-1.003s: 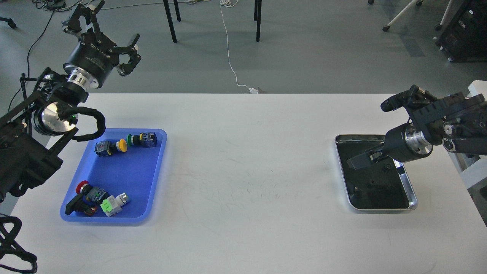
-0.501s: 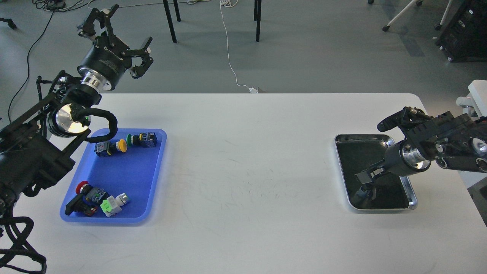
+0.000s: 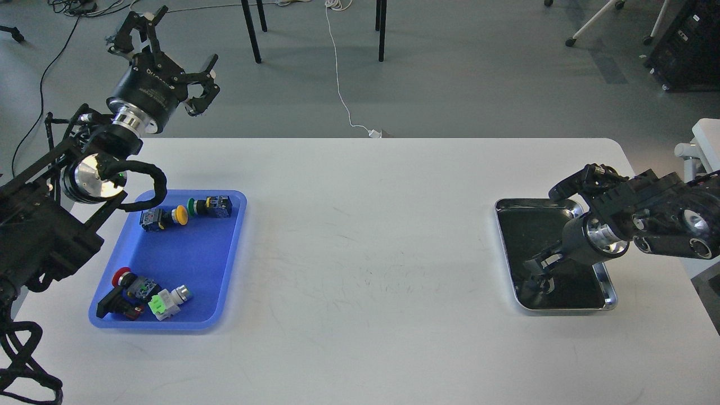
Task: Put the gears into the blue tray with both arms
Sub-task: 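Grasp the small black ring on the silver tray with the right gripper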
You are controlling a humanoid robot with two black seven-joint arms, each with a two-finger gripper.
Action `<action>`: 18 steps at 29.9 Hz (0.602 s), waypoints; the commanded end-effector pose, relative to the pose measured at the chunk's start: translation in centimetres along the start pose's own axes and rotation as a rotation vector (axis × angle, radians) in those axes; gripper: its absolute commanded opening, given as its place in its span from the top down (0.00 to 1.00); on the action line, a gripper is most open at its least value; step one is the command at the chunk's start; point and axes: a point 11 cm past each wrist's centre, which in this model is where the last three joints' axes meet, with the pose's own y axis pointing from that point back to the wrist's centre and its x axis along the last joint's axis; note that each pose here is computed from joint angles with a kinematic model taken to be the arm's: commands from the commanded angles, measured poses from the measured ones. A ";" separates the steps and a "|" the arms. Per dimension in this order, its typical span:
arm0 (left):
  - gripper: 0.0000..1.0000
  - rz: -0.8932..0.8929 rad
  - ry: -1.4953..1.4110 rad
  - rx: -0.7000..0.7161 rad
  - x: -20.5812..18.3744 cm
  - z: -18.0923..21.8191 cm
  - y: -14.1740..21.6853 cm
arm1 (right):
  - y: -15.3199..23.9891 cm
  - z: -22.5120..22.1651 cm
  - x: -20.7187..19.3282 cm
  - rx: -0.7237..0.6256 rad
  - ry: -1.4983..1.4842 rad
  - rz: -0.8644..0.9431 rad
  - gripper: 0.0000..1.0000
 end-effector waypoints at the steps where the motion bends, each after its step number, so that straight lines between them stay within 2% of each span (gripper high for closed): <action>1: 0.02 0.003 -0.004 -0.004 0.2 0.3 0.1 | -0.1 0.4 -0.2 -0.011 0.014 -0.004 0.54; 18: 0.02 0.007 -0.009 -0.009 0.4 0.5 0.2 | 0.0 0.6 -0.5 -0.018 0.029 -0.013 0.57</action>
